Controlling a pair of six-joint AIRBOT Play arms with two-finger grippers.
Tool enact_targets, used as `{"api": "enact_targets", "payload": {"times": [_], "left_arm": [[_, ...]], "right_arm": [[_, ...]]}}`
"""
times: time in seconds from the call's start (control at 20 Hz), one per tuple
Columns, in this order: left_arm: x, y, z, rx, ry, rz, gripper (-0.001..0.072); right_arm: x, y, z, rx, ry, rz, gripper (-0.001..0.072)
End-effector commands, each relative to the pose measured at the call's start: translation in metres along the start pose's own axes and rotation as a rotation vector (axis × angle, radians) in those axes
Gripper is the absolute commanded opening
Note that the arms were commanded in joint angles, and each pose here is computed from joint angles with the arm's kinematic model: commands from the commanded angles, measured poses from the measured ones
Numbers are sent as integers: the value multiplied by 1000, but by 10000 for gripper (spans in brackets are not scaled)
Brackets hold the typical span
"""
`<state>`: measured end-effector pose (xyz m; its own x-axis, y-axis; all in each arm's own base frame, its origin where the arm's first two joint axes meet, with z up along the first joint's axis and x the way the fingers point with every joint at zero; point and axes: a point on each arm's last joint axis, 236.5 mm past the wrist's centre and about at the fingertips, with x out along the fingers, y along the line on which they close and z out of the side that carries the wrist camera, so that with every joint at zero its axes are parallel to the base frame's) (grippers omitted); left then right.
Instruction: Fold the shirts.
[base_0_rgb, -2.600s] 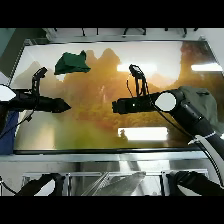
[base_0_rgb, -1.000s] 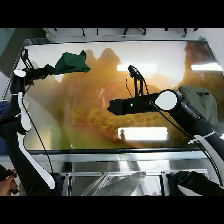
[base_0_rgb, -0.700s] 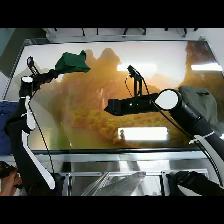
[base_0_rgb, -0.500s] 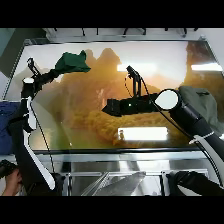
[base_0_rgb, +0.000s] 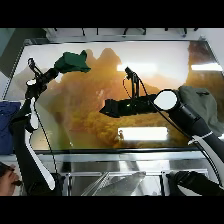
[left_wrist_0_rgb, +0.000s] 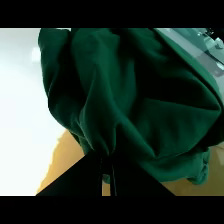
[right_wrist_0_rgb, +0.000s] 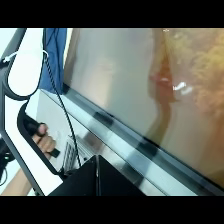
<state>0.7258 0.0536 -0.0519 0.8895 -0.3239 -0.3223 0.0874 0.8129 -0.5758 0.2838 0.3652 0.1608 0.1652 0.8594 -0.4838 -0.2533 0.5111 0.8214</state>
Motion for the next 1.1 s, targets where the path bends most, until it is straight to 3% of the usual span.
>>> {"api": "enact_targets", "payload": {"times": [0.0, 0.15, 0.4, 0.7, 0.9, 1.05], "left_arm": [[-24, -27, 34, 30, -16, -77, 12], [-73, -60, 67, 72, -11, -97, 12], [-163, -142, 39, 137, 214, -168, 12], [-278, -251, -25, 142, 296, -155, 13], [-320, -314, -123, 83, 458, -264, 14], [-335, -356, -186, 104, 540, -344, 14]], "right_arm": [[0, 2, 0, 8, 0, 9, 24], [-1, 5, 22, 11, -93, 22, 24], [-6, 17, 46, 64, -190, 84, 23], [-44, -24, 34, -22, -33, 32, 23], [-123, -106, 62, -52, -129, -241, 23], [-180, -164, 47, -40, -96, -483, 23]]}}
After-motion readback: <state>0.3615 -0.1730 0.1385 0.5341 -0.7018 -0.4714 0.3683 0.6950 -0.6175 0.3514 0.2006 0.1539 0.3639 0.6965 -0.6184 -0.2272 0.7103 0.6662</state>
